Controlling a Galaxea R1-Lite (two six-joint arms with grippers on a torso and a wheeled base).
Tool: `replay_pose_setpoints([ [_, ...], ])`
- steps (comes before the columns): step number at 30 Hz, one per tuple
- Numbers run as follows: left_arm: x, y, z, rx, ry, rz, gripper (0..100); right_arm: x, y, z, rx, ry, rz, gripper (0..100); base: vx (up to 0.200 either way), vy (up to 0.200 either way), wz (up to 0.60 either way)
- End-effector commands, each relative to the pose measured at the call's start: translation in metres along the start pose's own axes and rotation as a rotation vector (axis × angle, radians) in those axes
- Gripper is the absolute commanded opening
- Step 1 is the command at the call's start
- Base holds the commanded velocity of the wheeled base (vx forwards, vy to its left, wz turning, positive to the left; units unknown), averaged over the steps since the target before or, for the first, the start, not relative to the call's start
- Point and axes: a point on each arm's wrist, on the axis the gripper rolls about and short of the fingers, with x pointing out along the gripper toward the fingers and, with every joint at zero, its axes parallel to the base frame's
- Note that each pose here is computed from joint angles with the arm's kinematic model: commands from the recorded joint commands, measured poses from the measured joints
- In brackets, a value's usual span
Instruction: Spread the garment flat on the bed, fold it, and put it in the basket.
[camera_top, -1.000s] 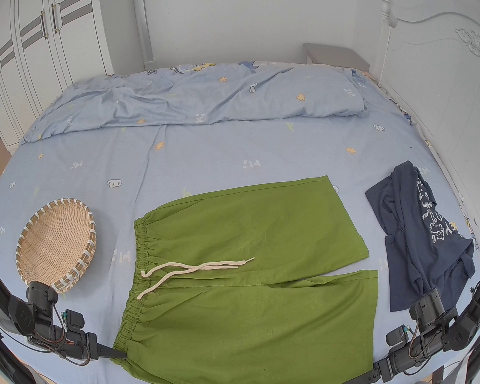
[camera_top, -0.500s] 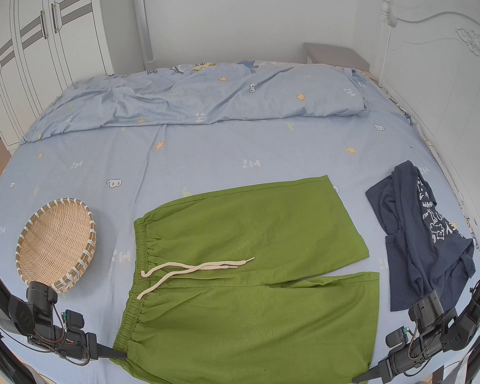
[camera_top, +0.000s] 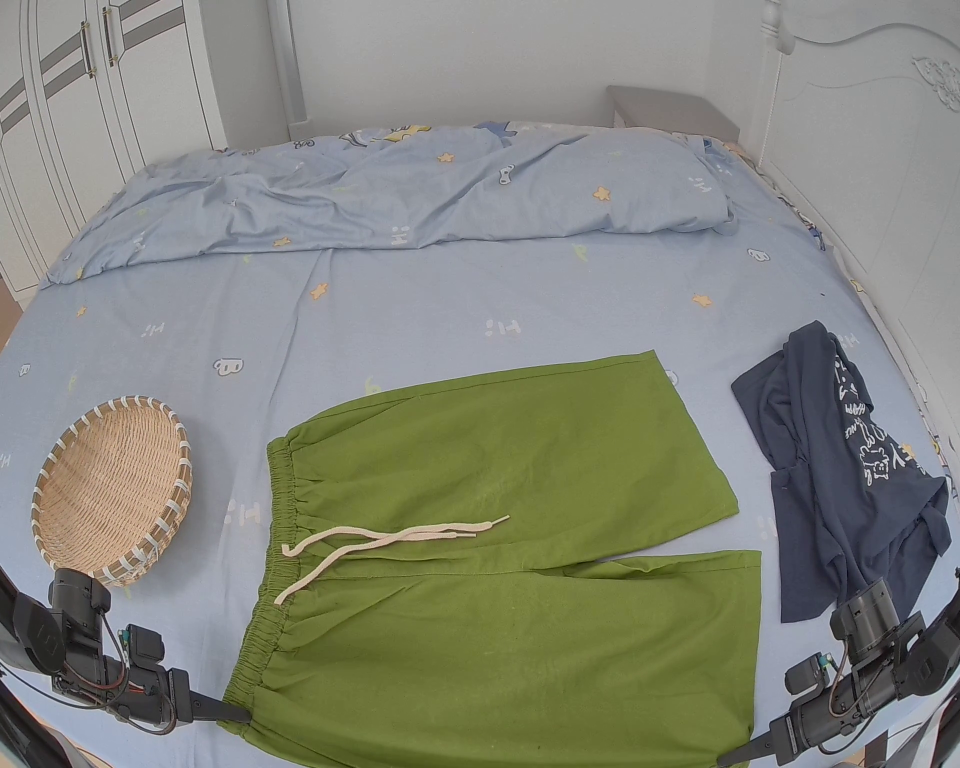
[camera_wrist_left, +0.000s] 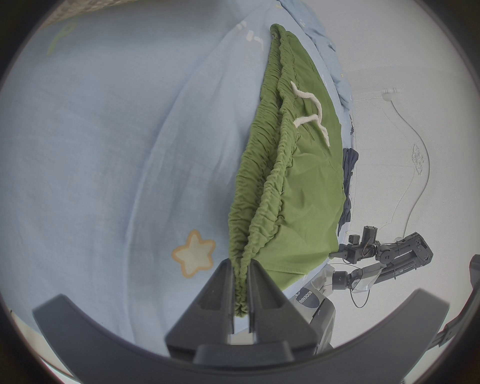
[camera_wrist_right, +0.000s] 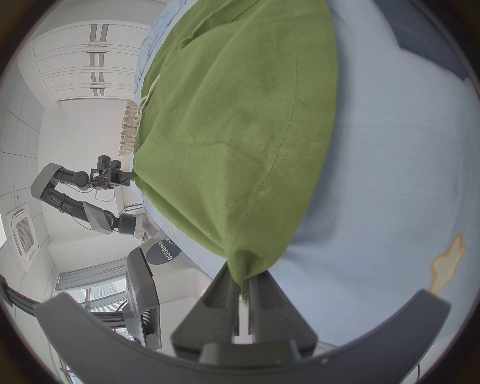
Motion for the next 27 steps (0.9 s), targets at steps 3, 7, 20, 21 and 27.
replay_pose_setpoints([
  [3, -0.005, -0.013, -0.004, 0.006, 0.013, -0.007, 0, -0.007, 0.002, 0.009, -0.024, -0.085, 0.000, 0, 0.000, 0.000, 0.00],
  [7, -0.020, -0.038, 0.008, -0.029, -0.009, -0.021, 0, -0.024, 0.004, 0.025, -0.037, -0.211, -0.011, 0, 0.000, 0.000, 0.00],
  [20, -0.041, -0.086, 0.057, -0.083, -0.070, -0.083, 0, -0.102, 0.060, 0.096, -0.113, -0.335, -0.002, 0, 0.000, 0.000, 0.00],
  [21, -0.041, -0.087, 0.061, -0.085, -0.073, -0.084, 0, -0.108, 0.064, 0.100, -0.121, -0.346, -0.002, 0, 0.000, 0.000, 0.00],
  [27, -0.038, -0.089, 0.085, -0.082, -0.084, -0.088, 0, -0.129, 0.081, 0.122, -0.156, -0.394, 0.008, 0, 0.000, 0.000, 0.00],
])
